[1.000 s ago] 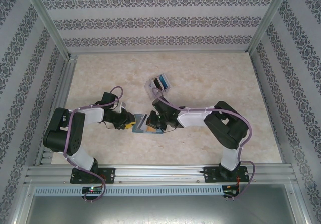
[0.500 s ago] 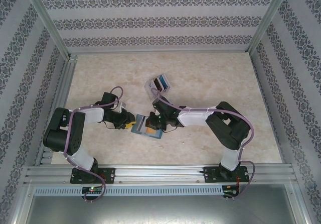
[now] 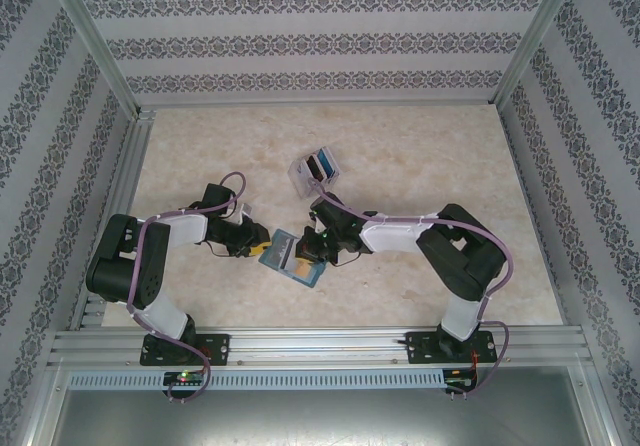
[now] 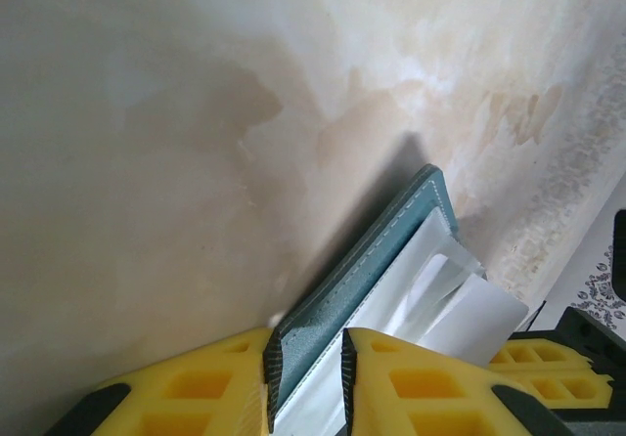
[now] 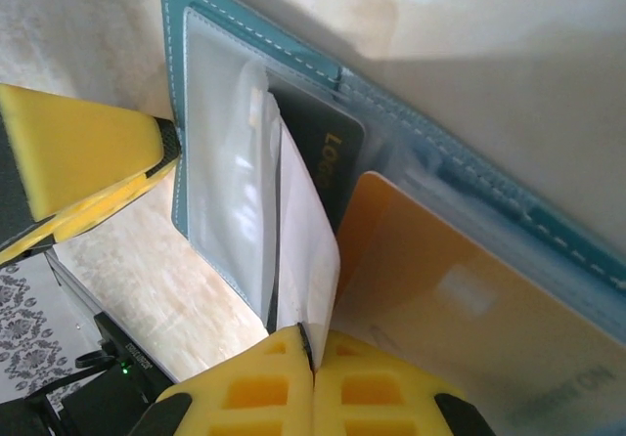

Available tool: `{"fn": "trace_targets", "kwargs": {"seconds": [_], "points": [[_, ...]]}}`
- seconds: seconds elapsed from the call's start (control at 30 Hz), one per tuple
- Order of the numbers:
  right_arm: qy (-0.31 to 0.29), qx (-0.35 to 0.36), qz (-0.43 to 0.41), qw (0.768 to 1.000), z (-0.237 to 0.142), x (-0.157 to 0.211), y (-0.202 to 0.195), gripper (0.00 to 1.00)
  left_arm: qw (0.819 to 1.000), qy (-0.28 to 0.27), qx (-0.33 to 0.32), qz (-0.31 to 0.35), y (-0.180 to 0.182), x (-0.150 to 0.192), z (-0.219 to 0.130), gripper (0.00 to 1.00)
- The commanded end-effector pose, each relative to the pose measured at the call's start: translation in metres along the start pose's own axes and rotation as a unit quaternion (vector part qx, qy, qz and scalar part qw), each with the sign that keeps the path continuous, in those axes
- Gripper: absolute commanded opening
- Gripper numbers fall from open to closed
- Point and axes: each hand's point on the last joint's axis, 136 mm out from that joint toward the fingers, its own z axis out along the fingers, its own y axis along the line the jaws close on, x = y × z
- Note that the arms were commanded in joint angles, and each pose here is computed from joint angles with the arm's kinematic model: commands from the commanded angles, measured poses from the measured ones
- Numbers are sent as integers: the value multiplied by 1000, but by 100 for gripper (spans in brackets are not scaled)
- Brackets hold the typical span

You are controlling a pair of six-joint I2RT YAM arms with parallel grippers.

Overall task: Put the credit cards into the card holder
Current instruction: Insert the credit card into the card slot.

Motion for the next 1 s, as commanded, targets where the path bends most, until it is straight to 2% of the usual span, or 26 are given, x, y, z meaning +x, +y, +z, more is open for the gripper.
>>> {"fn": "trace_targets", "kwargs": {"seconds": [0.0, 0.47, 0.53, 0.7, 0.8, 0.97], "points": [[32, 39, 21, 999, 14, 10, -25, 0, 999, 13, -38, -11, 25, 8, 12, 27], [-50, 55, 1, 997, 28, -15, 0, 0, 999, 12, -36, -17, 30, 16, 10, 27], [-48, 57, -6, 997, 29, -15, 4, 1, 999, 13, -34, -20, 31, 18, 11, 27], [-33, 74, -35, 996, 14, -11, 13, 29, 999, 12, -37, -21, 32, 20, 9, 27], [-33, 103, -53, 993, -8, -7, 10, 37, 999, 7, -44, -18, 32, 18, 7, 27], [-35, 146, -65, 987, -39, 3, -4, 44, 999, 3, -42, -24, 31, 18, 6, 27]]}}
